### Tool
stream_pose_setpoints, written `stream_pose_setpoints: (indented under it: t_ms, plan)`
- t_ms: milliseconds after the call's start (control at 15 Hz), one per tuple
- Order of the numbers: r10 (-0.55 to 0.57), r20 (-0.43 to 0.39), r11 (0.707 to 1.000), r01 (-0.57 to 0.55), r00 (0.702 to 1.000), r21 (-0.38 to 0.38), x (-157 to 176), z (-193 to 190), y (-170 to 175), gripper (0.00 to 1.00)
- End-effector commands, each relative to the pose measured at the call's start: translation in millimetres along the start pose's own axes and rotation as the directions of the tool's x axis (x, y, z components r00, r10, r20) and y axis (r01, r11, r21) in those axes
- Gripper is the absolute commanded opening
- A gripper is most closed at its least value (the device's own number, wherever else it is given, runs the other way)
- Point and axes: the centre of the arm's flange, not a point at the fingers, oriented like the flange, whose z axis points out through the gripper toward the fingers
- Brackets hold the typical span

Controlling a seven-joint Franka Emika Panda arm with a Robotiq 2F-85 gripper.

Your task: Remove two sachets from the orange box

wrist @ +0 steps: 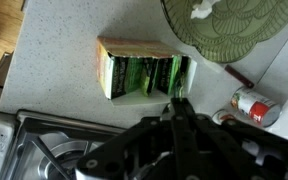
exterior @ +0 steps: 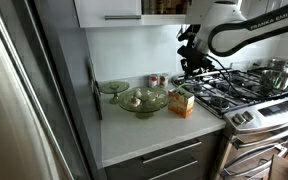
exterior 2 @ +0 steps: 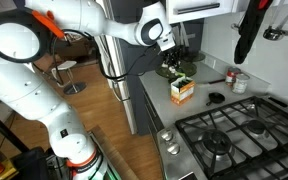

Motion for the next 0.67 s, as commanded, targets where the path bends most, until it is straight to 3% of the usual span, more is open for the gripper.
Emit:
stream_pose_setpoints:
  t_ms: [0, 267, 600]
  plan:
    - [-0.111, 0.157, 0.994, 0.107, 0.981, 0.031, -12.1, -18.0, 36.2, 0.00]
    - [-0.302, 0.272, 0.953, 0.289, 0.914, 0.087, -31.3, -10.0, 62.5, 0.00]
    - [-0.504, 0.362, 0.862, 0.483, 0.784, 0.155, -60.2, 25.6, 87.5, 0.00]
